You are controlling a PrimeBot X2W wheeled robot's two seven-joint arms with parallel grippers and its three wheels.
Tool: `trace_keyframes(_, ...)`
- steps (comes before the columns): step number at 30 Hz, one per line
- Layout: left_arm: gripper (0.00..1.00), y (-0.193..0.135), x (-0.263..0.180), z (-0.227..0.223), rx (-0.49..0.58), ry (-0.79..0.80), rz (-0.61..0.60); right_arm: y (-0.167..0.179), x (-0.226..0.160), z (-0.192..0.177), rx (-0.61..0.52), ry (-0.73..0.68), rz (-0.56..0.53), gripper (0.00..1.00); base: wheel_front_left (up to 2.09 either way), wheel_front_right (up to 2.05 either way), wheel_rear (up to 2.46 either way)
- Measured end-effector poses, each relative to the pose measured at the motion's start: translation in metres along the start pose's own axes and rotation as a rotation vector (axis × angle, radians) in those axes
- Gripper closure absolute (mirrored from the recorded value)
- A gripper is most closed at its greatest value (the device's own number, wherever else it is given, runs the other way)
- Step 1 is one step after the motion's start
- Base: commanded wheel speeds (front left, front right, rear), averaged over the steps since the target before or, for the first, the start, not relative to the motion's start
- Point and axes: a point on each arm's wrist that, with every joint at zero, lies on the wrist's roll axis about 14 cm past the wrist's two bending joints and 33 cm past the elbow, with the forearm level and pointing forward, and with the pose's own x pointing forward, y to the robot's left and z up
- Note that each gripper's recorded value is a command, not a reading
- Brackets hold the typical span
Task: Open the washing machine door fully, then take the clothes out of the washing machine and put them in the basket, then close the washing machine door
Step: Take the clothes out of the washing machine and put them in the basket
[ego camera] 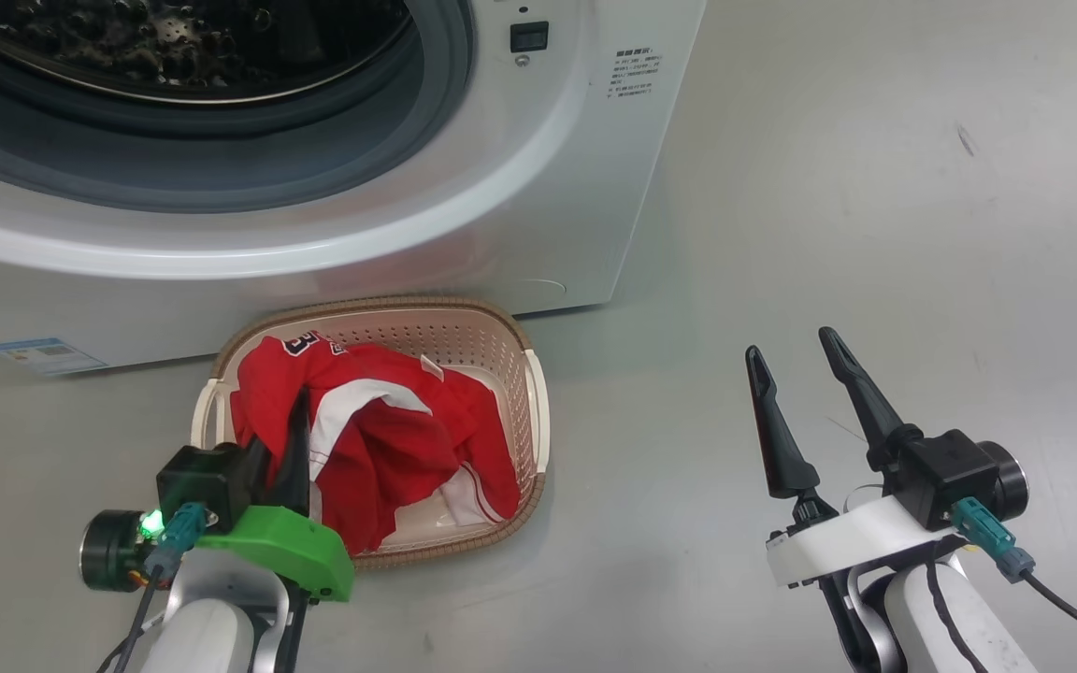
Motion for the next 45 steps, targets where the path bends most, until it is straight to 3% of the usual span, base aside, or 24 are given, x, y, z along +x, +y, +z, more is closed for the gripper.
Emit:
trace_keyframes(9, 1.0, -0.006, 0.025, -0.039, 0.011, 0.143, -0.043, -0.009, 0.007, -0.01, 0.007, 0.023, -0.023, 0.0, 0.0, 0.0, 0.0)
trace_keyframes(24, 1.0, 0.018, 0.054, -0.137, 0.017, 0.479, 0.0, -0.015, 0.03, -0.036, 0.02, 0.077, -0.014, 0.0, 0.0, 0.0, 0.0)
trace_keyframes(35, 1.0, 0.025, 0.076, -0.183, 0.047, 0.63, -0.005, -0.035, 0.034, -0.049, 0.009, 0.111, -0.056, 0.0, 0.0, 0.0, 0.0)
trace_keyframes(36, 0.63, 0.025, 0.077, -0.186, 0.048, 0.64, -0.004, -0.038, 0.034, -0.05, 0.006, 0.112, -0.063, 0.0, 0.0, 0.0, 0.0)
trace_keyframes(37, 0.14, 0.025, 0.078, -0.189, 0.048, 0.649, -0.004, -0.04, 0.034, -0.05, 0.004, 0.112, -0.068, 0.0, 0.0, 0.0, 0.0)
trace_keyframes(38, 0.0, 0.025, 0.079, -0.191, 0.047, 0.658, -0.005, -0.042, 0.034, -0.051, 0.002, 0.115, -0.073, 0.0, 0.0, 0.0, 0.0)
trace_keyframes(45, 0.0, 0.032, 0.087, -0.184, 0.055, 0.625, 0.018, -0.044, 0.033, -0.051, 0.008, 0.116, -0.082, 0.0, 0.0, 0.0, 0.0)
